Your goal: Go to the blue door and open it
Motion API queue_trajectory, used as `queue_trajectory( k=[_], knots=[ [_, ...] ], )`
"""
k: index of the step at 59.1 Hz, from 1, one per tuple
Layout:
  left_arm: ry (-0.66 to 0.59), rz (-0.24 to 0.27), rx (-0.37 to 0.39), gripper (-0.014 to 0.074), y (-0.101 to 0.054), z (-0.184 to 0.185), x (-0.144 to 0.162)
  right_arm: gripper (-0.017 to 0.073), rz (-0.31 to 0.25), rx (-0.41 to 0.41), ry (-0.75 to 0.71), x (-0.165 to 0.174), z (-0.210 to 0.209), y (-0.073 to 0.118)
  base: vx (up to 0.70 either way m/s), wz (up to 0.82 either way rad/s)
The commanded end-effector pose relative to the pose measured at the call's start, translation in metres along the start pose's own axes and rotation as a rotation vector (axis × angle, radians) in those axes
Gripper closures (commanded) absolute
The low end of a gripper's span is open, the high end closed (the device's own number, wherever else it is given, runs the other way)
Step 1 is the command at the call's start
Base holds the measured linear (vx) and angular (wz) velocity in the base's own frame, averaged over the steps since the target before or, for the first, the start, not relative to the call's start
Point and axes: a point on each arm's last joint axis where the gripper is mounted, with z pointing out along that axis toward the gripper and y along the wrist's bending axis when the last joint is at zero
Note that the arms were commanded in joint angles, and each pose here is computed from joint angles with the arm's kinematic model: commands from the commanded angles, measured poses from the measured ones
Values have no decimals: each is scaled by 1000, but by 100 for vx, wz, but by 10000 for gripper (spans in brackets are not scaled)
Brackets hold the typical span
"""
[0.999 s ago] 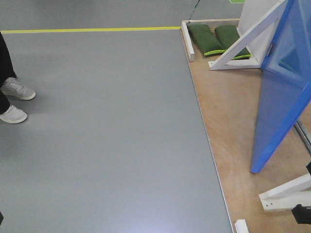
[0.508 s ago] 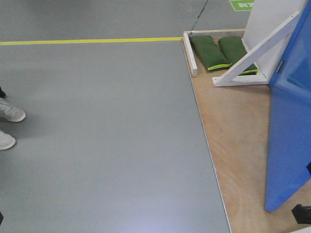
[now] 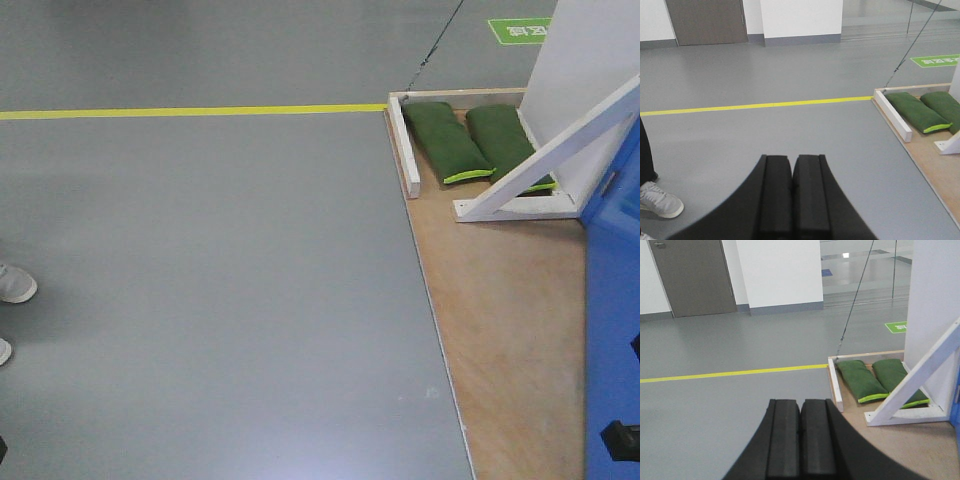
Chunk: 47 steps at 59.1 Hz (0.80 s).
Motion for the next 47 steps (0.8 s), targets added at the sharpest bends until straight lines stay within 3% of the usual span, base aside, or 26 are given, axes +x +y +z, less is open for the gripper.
queue_trajectory(
  k=[1, 47],
  knots=[
    [-123, -8, 7, 521, 0, -4, -17, 547, -3, -4, -93, -7, -1, 0, 36, 5],
    [-123, -8, 7, 521, 0, -4, -17, 547, -3, -4, -93, -7, -1, 0, 15, 2]
  ],
)
